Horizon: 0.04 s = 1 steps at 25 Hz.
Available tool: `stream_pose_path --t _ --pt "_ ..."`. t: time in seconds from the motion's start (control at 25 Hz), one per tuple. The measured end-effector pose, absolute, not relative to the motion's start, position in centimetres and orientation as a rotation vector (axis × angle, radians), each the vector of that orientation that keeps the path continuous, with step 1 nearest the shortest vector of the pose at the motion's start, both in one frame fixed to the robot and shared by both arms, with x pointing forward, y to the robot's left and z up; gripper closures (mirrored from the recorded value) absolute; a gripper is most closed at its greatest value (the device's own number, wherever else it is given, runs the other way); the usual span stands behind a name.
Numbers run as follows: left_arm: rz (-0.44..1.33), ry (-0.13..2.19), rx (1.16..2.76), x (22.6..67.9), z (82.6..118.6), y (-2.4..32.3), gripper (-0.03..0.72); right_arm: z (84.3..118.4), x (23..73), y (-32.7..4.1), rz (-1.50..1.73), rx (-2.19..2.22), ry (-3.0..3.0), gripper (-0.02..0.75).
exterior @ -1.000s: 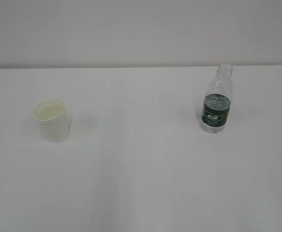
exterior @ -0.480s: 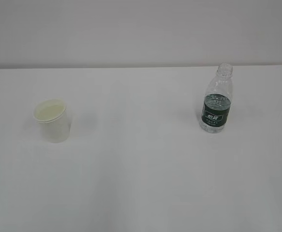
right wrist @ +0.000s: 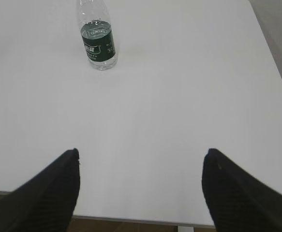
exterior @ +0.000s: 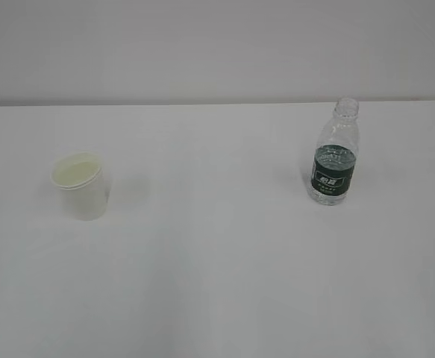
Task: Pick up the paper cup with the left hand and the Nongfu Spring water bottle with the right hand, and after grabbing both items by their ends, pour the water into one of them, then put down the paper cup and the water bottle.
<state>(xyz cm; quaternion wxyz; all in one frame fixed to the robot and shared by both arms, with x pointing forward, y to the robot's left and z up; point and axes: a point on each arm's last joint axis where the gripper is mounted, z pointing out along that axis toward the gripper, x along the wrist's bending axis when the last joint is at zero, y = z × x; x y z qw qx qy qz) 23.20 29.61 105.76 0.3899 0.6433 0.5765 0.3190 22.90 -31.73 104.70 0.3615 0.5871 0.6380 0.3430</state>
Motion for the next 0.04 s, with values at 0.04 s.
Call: stream_pose_path --t 0.04 --pt "0.811 1.465 1.635 23.20 105.76 29.61 0.246 104.70 22.90 -31.73 0.884 1.512 1.643 0.150"
